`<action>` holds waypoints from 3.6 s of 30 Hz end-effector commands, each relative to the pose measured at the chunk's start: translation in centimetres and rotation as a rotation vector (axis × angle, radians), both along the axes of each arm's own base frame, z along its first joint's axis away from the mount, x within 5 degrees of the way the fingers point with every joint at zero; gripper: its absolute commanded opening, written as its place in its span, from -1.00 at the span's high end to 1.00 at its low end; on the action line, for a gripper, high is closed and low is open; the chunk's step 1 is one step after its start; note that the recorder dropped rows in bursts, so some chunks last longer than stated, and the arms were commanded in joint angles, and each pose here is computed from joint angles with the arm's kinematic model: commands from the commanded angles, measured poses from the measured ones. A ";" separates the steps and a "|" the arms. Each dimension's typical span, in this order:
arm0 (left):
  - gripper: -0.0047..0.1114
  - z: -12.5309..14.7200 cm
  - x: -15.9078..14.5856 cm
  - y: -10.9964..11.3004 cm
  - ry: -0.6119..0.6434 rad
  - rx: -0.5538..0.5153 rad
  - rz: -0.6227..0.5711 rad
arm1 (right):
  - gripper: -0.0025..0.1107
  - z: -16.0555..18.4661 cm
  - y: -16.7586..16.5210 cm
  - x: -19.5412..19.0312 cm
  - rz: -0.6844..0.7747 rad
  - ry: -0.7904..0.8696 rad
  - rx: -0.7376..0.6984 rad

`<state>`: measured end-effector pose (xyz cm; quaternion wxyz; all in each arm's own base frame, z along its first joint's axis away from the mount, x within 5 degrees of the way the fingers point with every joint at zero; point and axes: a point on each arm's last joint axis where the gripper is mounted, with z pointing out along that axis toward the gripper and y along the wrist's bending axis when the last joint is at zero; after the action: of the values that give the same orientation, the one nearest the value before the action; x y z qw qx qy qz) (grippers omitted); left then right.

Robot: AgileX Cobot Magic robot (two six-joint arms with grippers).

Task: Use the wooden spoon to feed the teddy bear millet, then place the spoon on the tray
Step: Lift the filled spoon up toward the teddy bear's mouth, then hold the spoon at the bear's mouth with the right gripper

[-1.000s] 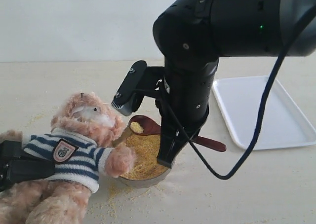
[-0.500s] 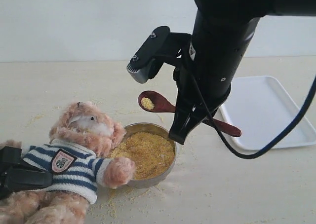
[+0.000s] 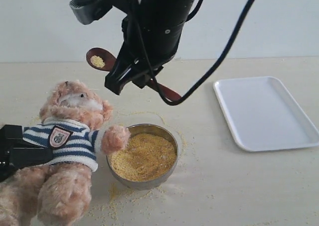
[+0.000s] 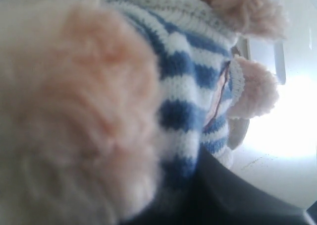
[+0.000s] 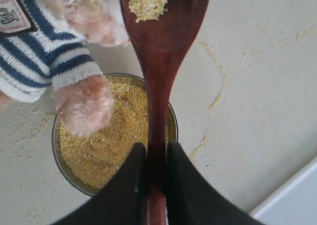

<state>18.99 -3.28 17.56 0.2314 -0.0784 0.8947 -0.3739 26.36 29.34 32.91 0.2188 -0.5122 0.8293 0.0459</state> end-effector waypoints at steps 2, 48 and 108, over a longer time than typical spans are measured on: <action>0.83 0.5 0.0 -0.3 -0.013 -0.055 -0.019 | 0.96 -2.7 2.1 0.8 0.048 0.033 -0.046; 0.83 0.7 -0.1 -0.6 -0.036 -0.070 -0.056 | 0.96 -3.9 8.2 -3.0 0.291 -0.610 -0.475; 0.83 0.7 -0.1 -0.6 -0.096 -0.030 -0.110 | 0.96 0.7 2.4 -4.9 -0.005 -0.509 -0.280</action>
<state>18.81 -3.76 17.96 0.2409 -0.0333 0.8853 -0.3964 20.85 33.72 32.13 0.3556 -0.5621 0.7061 -0.2430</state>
